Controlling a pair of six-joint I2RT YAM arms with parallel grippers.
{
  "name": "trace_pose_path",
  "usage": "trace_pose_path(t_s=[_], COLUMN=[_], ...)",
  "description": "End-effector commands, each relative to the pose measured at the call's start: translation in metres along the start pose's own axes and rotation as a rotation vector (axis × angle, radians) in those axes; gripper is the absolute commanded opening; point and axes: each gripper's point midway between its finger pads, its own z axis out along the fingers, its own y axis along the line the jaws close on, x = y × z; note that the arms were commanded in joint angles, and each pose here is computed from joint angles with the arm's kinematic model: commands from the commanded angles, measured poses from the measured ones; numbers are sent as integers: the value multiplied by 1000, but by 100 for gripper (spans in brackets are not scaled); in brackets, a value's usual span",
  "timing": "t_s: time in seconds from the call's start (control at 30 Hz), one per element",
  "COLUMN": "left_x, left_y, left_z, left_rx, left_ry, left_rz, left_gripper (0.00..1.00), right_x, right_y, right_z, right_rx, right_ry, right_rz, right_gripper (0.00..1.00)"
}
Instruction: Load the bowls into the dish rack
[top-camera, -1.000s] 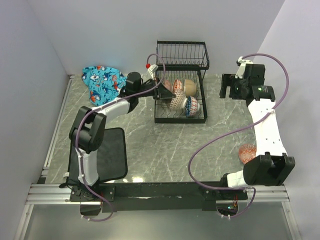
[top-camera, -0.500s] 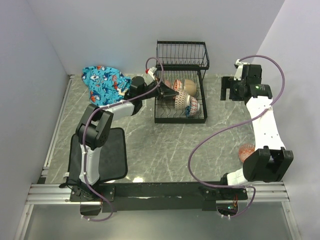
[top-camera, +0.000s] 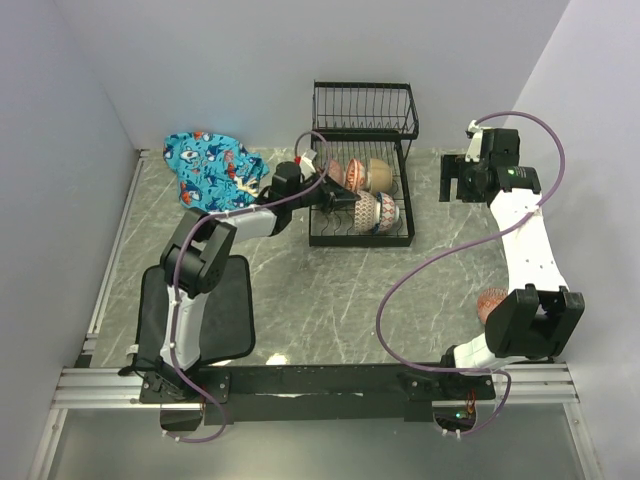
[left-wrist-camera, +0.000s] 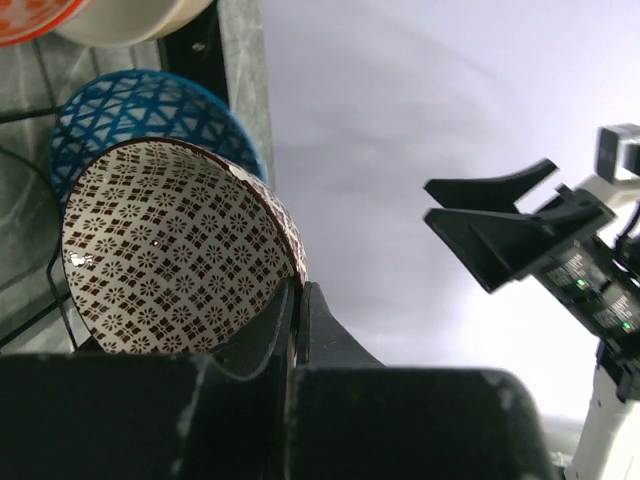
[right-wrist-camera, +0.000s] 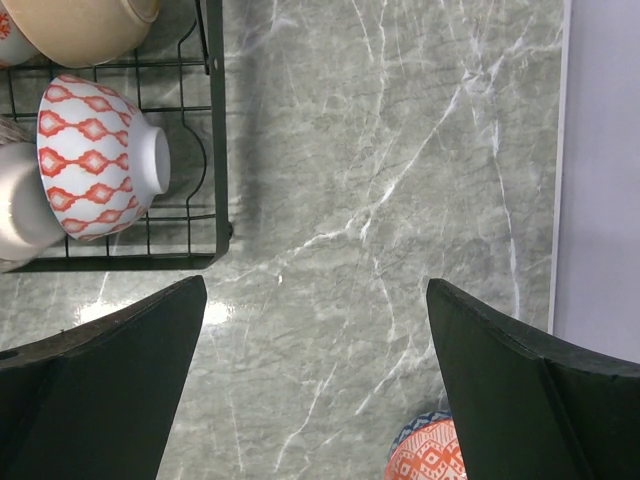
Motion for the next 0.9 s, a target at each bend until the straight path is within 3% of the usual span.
trace_pose_path(t_s=[0.0, 0.63, 0.87], left_x=[-9, -15, -16], left_y=[-12, 41, 22], left_z=[9, 29, 22], left_rx=[30, -79, -64], left_ry=[-30, -37, -35], left_rz=[-27, -139, -97], left_gripper=[1, 1, 15], right_x=[-7, -9, -11], right_y=[-6, -4, 4], right_z=[1, 9, 9], right_rx=[18, 20, 0], right_ry=[-18, 3, -2], right_rz=[4, -2, -34], right_gripper=[99, 99, 99])
